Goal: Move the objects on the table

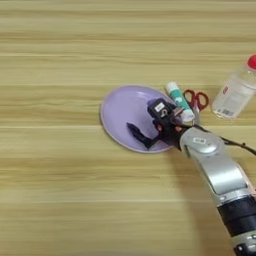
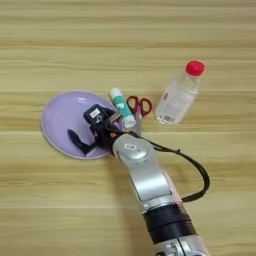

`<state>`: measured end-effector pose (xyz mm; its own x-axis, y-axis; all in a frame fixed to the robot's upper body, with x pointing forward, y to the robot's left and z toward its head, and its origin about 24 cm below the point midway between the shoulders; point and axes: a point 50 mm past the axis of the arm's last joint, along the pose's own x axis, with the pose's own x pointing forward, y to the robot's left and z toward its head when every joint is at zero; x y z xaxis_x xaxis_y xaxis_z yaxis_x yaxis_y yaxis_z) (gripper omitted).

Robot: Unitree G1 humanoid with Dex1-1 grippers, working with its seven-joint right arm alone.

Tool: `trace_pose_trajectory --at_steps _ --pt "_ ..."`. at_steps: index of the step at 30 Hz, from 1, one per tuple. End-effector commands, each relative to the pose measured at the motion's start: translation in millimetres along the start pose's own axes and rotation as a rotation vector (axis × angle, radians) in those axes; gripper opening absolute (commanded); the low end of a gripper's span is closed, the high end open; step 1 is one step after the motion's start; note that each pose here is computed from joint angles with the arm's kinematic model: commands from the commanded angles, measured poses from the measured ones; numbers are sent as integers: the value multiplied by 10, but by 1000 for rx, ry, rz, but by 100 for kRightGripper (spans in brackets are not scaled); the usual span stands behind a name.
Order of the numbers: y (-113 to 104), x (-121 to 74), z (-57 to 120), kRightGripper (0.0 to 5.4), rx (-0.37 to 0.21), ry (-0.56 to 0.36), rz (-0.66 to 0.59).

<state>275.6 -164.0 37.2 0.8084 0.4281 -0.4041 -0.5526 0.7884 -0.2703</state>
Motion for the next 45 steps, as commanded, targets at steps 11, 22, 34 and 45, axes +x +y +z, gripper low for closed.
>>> trace_pose_trajectory --at_steps 11,22,34,45 --pt "-197 -83 334 538 -45 -105 -78" --pt "-273 -64 303 538 -20 -96 -105" --pt "-330 9 219 538 39 -67 -104" --pt "-241 34 196 538 137 -51 -14"
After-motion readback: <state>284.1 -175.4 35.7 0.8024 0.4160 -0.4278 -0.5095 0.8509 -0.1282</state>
